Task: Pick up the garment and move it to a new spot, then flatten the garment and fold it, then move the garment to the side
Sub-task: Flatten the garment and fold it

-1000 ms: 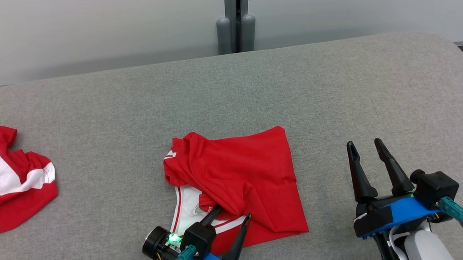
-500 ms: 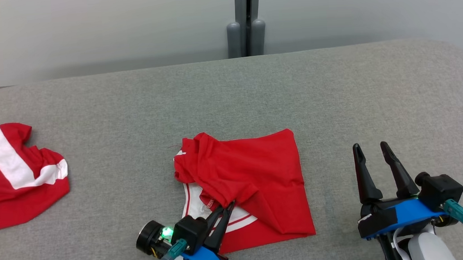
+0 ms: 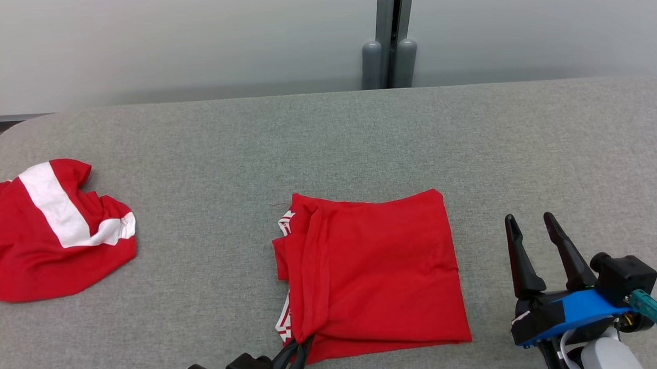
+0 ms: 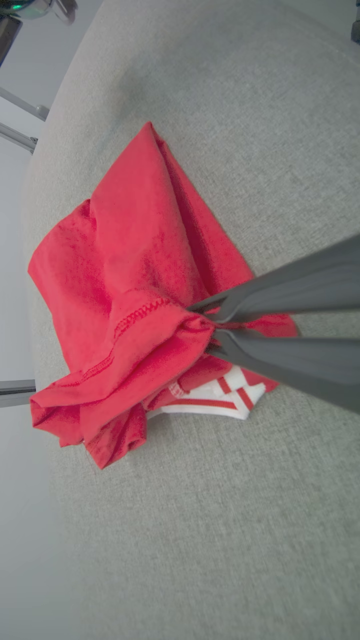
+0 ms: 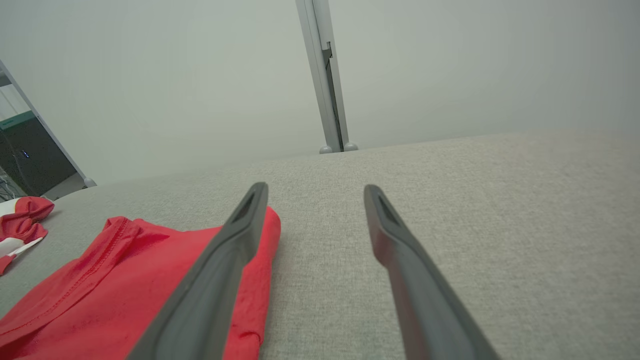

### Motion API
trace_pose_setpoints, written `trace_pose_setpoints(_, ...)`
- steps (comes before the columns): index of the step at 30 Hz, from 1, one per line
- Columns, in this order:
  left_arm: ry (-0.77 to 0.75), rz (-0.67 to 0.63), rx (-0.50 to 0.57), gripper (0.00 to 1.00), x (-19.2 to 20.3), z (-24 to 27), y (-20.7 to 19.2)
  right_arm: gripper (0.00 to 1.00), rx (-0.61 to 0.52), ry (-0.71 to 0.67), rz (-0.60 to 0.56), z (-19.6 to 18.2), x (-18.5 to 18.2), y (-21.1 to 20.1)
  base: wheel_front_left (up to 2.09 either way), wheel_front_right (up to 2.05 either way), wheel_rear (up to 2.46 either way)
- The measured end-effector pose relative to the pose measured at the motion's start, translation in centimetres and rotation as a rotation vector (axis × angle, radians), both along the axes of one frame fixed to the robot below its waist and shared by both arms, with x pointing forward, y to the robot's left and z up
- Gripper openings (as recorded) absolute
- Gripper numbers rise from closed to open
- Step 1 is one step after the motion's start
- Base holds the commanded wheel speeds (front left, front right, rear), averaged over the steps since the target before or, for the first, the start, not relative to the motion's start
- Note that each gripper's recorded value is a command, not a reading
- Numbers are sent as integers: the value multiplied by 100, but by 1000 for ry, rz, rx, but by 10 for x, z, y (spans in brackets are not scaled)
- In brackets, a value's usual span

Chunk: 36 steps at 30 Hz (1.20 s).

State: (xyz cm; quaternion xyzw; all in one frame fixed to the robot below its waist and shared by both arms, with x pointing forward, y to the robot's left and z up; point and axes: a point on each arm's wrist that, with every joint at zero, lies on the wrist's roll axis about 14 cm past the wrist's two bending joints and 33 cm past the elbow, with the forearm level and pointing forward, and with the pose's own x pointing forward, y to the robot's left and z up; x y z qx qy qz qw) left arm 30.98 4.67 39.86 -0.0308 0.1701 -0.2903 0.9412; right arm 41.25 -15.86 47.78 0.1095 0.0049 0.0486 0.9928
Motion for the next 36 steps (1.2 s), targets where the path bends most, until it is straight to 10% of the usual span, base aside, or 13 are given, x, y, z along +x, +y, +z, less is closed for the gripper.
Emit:
trace_pose_setpoints(1,8,10,-6,17,-2,-1,1,100,0,3,3,-1,0,1,0,0,0)
trace_pose_setpoints(3,18,25,-19,100,-3,-1,2,100,0,8,7,-3,0,3,0,0,0)
trace_pose_setpoints(36,-409,537,-38,100,62,118,132,100,-12,-52,-21,20,-17,-8,0,0,0)
